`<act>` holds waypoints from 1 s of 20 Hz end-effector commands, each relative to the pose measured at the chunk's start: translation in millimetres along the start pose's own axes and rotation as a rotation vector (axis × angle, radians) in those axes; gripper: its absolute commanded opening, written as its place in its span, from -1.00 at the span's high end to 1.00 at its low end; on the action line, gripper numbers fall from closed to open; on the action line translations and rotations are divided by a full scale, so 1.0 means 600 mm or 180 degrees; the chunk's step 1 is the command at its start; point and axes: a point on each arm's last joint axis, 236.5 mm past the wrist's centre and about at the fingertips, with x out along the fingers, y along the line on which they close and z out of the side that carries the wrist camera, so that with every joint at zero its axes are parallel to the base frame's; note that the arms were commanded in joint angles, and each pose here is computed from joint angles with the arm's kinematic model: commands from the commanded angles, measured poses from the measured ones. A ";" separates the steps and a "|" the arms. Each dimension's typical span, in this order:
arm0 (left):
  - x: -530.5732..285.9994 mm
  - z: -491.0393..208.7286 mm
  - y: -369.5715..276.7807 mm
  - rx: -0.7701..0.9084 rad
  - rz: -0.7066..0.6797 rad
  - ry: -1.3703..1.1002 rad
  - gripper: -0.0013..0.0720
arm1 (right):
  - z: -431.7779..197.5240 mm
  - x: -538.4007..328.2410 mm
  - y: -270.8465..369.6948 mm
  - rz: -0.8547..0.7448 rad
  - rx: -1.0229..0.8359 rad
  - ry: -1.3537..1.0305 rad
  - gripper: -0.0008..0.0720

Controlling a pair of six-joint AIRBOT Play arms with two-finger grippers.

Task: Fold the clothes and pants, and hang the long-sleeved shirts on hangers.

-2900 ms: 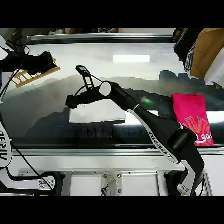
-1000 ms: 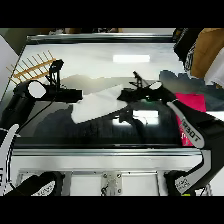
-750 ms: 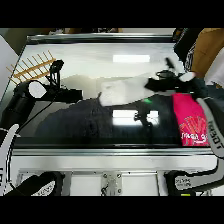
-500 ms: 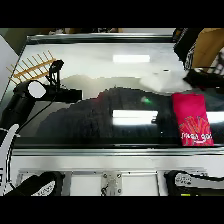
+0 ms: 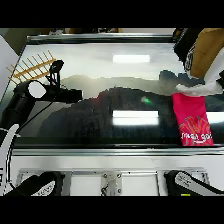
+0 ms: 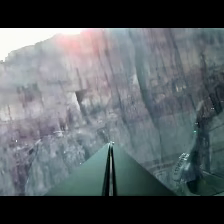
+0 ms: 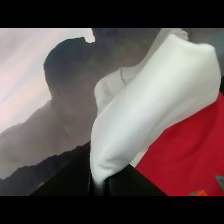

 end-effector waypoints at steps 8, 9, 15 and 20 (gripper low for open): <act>0.000 -0.018 0.001 0.0011 0.0006 0.0140 0.93 | -0.089 -0.096 -0.052 -0.0919 -0.0087 0.0427 0.94; 0.000 -0.020 0.001 0.0022 0.0008 0.0161 0.93 | -0.108 -0.096 -0.070 -0.1049 -0.0044 0.0549 0.94; -0.001 -0.033 0.001 0.0080 0.0004 0.0264 0.93 | -0.197 -0.086 -0.143 -0.1484 0.0027 0.1080 0.94; -0.001 -0.033 0.001 0.0099 0.0003 0.0267 0.93 | -0.221 -0.079 -0.160 -0.1560 0.0026 0.1204 0.10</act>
